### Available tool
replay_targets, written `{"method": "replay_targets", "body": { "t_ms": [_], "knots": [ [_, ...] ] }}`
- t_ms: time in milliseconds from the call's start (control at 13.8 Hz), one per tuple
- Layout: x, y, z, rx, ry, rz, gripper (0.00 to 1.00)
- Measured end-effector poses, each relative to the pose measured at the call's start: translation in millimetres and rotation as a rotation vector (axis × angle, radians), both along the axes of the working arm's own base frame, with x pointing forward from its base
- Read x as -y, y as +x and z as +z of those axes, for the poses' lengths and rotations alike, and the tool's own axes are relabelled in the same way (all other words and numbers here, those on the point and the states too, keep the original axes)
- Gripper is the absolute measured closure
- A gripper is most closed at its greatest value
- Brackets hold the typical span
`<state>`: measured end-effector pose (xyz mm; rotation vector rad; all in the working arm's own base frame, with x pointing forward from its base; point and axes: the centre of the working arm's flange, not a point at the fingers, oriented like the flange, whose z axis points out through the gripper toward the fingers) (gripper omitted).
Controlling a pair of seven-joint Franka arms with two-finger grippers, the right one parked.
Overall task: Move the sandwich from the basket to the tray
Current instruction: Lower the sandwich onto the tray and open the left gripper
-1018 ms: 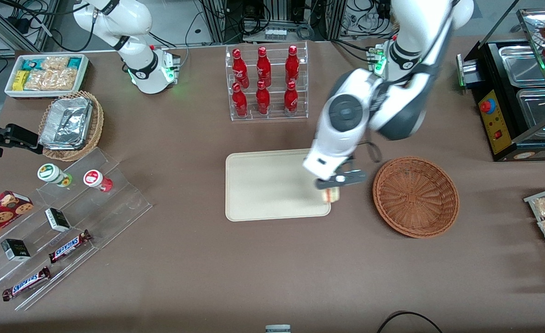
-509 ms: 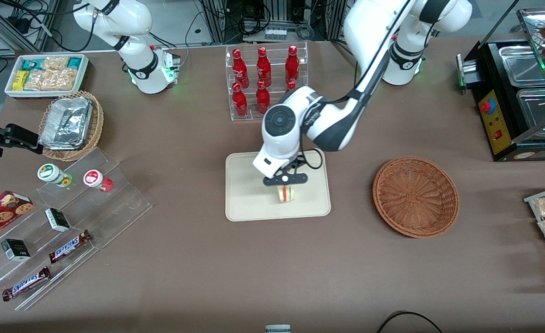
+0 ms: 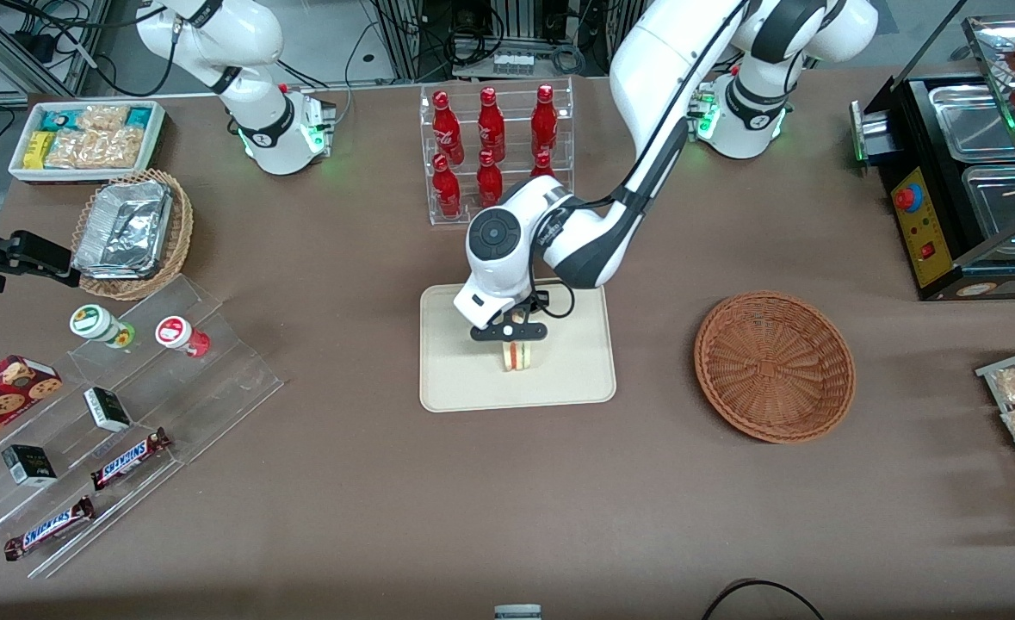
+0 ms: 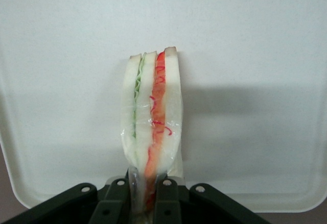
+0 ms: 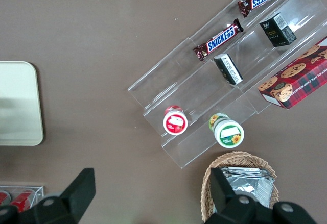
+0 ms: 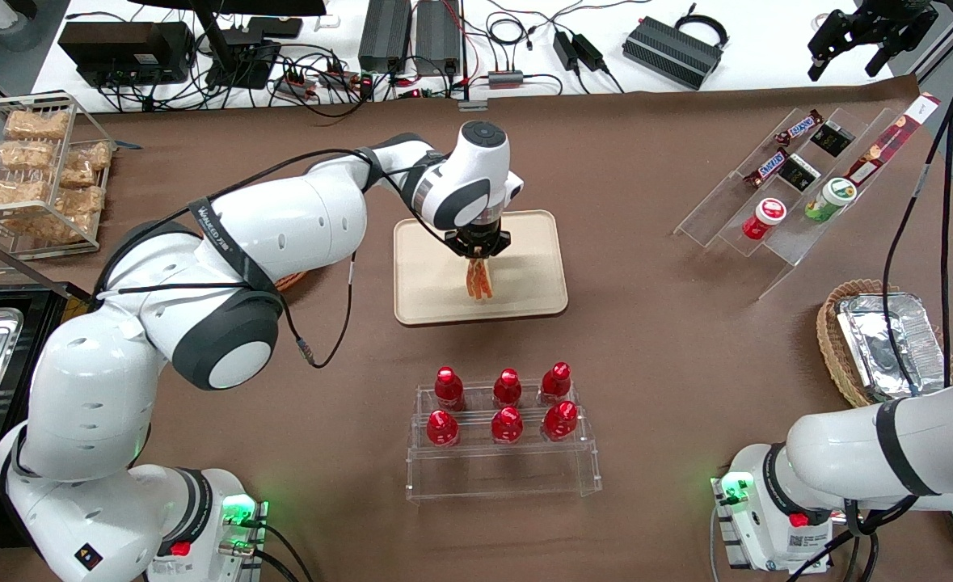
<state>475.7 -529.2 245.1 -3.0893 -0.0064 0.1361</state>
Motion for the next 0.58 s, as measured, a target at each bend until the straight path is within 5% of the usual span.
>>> {"method": "replay_targets", "body": {
  "t_ms": [218,582],
  "knots": [
    [0.6,-1.7,-4.7,-0.005,0.006,-0.004,0.84],
    [-1.7,1.0,0.6,-0.008,0.016,0.0,0.41]
  ]
}}
